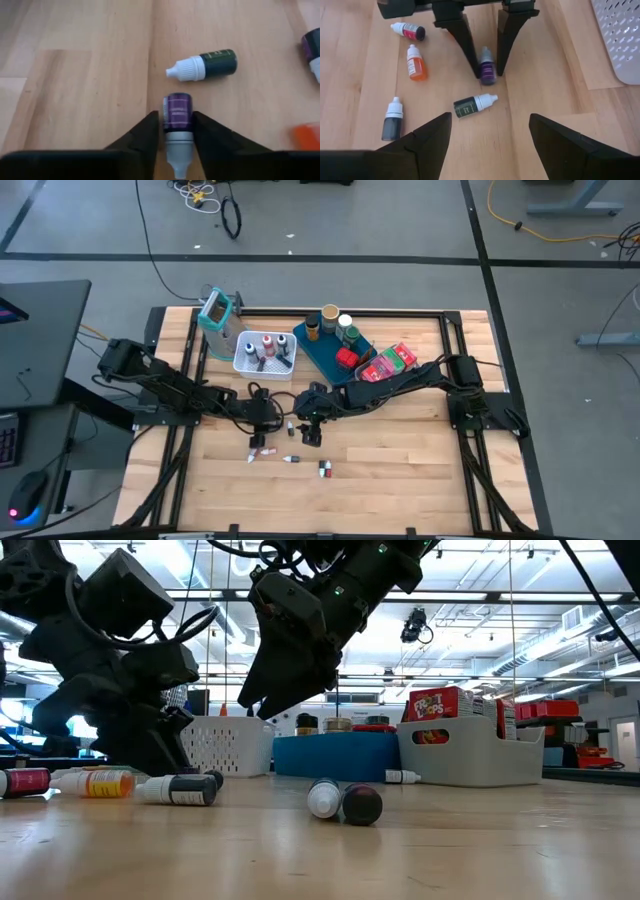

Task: Pick & Place Kitchen Items
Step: Put the purple food coloring bottle into the white bin, then put the dark green food coloring bottle into the white bin

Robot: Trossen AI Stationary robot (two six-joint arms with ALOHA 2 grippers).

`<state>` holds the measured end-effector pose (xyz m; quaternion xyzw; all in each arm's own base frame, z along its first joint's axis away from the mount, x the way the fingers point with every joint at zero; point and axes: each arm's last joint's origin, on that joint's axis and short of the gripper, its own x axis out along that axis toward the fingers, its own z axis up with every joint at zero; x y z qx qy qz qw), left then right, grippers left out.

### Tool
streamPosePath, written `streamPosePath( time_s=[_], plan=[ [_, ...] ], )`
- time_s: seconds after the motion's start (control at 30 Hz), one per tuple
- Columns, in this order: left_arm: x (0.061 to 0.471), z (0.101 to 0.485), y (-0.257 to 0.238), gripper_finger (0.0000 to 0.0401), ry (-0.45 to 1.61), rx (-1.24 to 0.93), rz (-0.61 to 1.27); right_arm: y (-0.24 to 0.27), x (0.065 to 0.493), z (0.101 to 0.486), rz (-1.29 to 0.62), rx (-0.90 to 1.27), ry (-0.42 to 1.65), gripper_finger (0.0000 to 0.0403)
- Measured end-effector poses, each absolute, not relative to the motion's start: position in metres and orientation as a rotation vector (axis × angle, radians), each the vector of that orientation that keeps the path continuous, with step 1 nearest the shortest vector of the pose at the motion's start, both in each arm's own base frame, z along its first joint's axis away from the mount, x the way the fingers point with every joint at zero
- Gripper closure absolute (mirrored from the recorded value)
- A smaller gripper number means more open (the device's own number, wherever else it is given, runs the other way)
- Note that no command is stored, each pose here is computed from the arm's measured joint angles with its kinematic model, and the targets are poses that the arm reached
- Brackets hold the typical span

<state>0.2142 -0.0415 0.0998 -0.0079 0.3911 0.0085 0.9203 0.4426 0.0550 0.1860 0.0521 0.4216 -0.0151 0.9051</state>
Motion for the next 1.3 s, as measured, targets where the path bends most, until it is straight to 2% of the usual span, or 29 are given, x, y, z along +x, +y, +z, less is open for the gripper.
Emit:
streamPosePath(
  time_s=[0.17, 0.27, 0.53, 0.67, 0.8, 0.97, 1.3],
  plan=[
    [0.214, 0.102, -0.037, 0.0324, 0.783, 0.054, 0.132, 0.055, 0.443, 0.186, -0.04, 0.128, 0.871, 0.0124],
    [0.213, 0.109, -0.03, 0.0324, 0.768, 0.121, 0.213, 0.055, 0.443, 0.186, -0.036, 0.128, 0.871, 0.0124],
    [0.215, 0.166, 0.005, 0.0295, 0.719, 0.268, 0.508, 0.056, 0.448, 0.187, -0.032, 0.141, 0.816, 0.0124],
    [0.21, 0.192, 0.03, 0.0314, 0.676, 0.223, 0.631, 0.057, 0.46, 0.178, -0.053, 0.236, 0.724, 0.0124],
    [0.202, 0.199, 0.052, 0.032, 0.667, 0.15, 0.666, 0.058, 0.465, 0.157, -0.07, 0.224, 0.745, 0.0124],
    [0.196, 0.191, 0.068, 0.0288, 0.74, 0.061, 0.614, 0.056, 0.461, 0.146, -0.235, 0.194, 0.784, 0.0124],
    [0.193, 0.19, 0.076, 0.023, 0.747, 0.06, 0.713, 0.073, 0.461, 0.142, -0.238, 0.294, 0.775, 0.0124]
  ],
)
